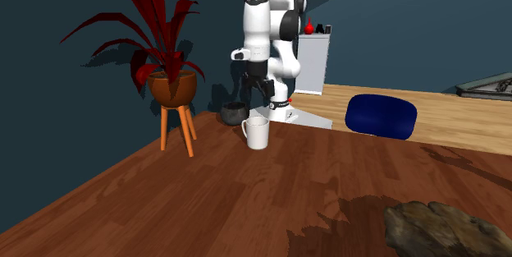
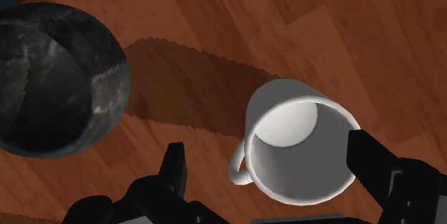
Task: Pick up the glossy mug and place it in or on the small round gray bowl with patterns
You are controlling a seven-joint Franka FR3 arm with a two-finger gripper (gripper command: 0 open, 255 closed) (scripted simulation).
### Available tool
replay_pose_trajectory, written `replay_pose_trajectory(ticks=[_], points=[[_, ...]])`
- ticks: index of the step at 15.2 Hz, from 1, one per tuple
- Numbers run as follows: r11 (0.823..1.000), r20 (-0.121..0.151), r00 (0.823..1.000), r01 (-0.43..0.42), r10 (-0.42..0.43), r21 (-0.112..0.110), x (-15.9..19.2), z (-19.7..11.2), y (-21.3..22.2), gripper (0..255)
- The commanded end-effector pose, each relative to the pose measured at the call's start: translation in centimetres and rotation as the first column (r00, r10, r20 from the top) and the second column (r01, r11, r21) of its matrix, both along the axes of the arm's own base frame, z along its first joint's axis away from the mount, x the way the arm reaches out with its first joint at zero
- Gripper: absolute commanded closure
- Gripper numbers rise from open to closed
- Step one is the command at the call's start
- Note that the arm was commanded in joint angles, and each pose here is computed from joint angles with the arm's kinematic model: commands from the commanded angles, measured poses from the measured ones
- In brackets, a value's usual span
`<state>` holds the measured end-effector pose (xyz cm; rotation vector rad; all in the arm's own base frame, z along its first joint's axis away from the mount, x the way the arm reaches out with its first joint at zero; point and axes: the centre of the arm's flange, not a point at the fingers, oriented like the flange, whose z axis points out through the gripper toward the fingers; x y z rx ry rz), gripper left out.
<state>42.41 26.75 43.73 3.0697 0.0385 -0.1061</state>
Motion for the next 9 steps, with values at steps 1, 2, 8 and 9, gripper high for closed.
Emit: replay_pose_trajectory(ticks=[1, 2, 8, 9], points=[[1.0, -0.003, 1.0, -0.001, 0.001, 0.0, 1.0, -1.3, 2.6, 0], [1.0, -0.005, 1.0, -0.002, 0.002, 0.0, 1.4, -1.9, 3.7, 0], [1.0, -0.011, 1.0, -0.005, 0.005, -0.001, 2.8, -4.9, 7.5, 0], [1.0, -0.011, 1.0, -0.005, 0.005, -0.001, 2.8, -5.5, 7.4, 0]])
